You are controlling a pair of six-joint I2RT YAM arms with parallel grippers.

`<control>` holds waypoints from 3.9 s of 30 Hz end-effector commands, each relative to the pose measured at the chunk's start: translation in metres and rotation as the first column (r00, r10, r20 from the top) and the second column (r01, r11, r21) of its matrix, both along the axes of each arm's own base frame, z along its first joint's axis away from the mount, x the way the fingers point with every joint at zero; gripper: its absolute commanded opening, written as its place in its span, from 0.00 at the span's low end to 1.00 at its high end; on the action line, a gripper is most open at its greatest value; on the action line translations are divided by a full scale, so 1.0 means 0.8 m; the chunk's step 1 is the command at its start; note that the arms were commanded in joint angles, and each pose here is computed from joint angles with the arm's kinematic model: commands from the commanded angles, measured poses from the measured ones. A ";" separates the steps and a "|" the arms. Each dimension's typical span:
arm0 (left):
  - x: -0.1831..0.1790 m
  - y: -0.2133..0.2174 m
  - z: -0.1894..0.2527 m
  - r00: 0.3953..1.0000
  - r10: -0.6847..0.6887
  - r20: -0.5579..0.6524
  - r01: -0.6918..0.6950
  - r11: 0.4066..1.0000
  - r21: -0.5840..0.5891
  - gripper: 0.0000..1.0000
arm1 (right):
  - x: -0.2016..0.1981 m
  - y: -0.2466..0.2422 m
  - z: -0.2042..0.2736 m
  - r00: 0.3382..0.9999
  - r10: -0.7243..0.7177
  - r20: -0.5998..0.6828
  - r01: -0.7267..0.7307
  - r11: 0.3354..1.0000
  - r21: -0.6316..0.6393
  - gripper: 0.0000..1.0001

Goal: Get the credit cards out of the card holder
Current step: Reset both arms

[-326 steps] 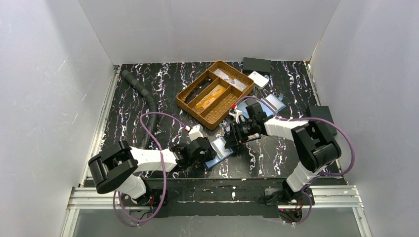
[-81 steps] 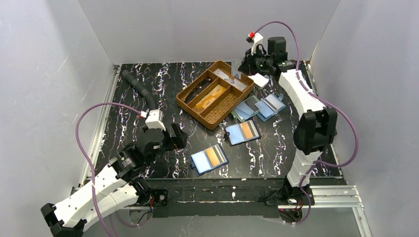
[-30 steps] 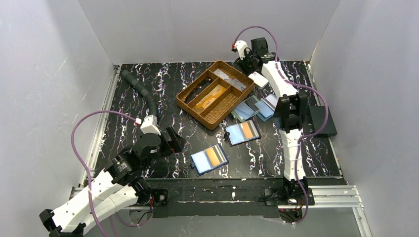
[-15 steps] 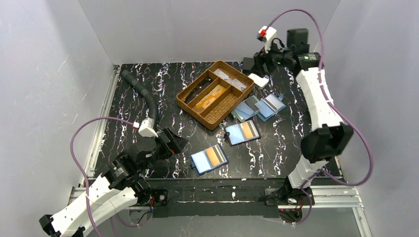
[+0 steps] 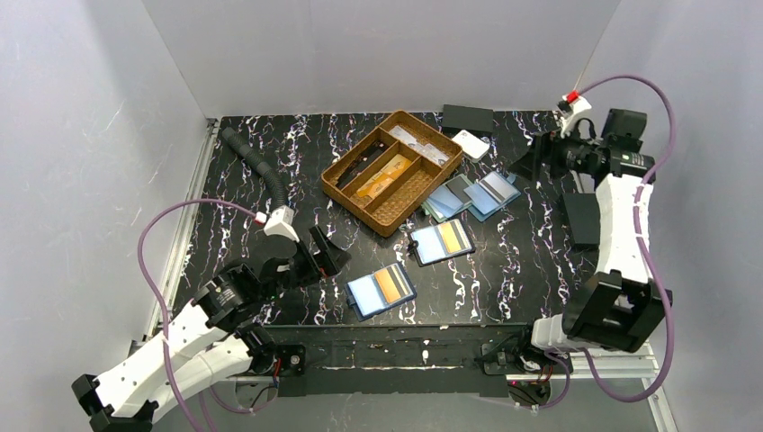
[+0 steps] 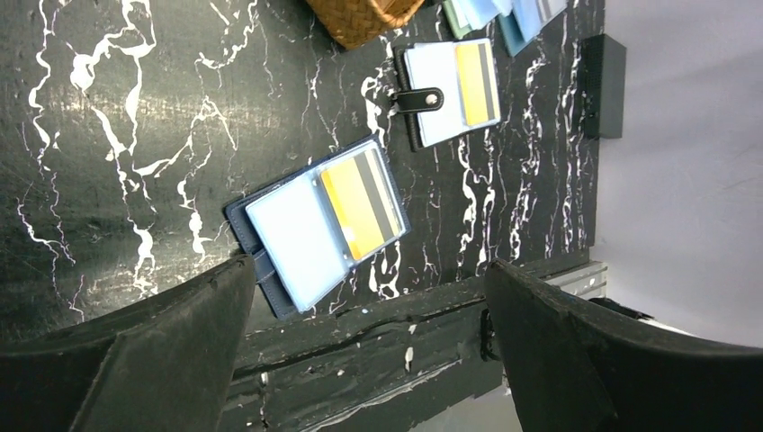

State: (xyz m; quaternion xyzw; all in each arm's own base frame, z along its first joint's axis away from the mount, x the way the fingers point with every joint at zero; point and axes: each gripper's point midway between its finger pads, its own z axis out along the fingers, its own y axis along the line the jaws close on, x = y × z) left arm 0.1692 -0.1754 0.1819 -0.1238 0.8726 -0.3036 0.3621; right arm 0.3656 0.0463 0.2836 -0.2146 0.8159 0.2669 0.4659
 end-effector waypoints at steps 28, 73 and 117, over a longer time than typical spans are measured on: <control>-0.022 0.078 0.035 0.964 0.227 -0.141 -0.187 0.950 0.249 0.98 | -0.094 -0.025 -0.053 0.972 -0.222 -0.083 0.223 0.975 0.005 0.98; -0.077 0.014 0.042 0.979 -0.203 0.022 0.204 0.972 -0.120 0.98 | -0.127 0.011 -0.022 0.982 -0.187 -0.007 0.185 0.969 0.163 0.98; -0.074 -0.044 0.059 0.922 -0.361 0.140 0.385 0.891 -0.241 0.98 | -0.127 0.033 -0.027 1.000 0.019 -0.005 -0.017 0.978 0.210 0.98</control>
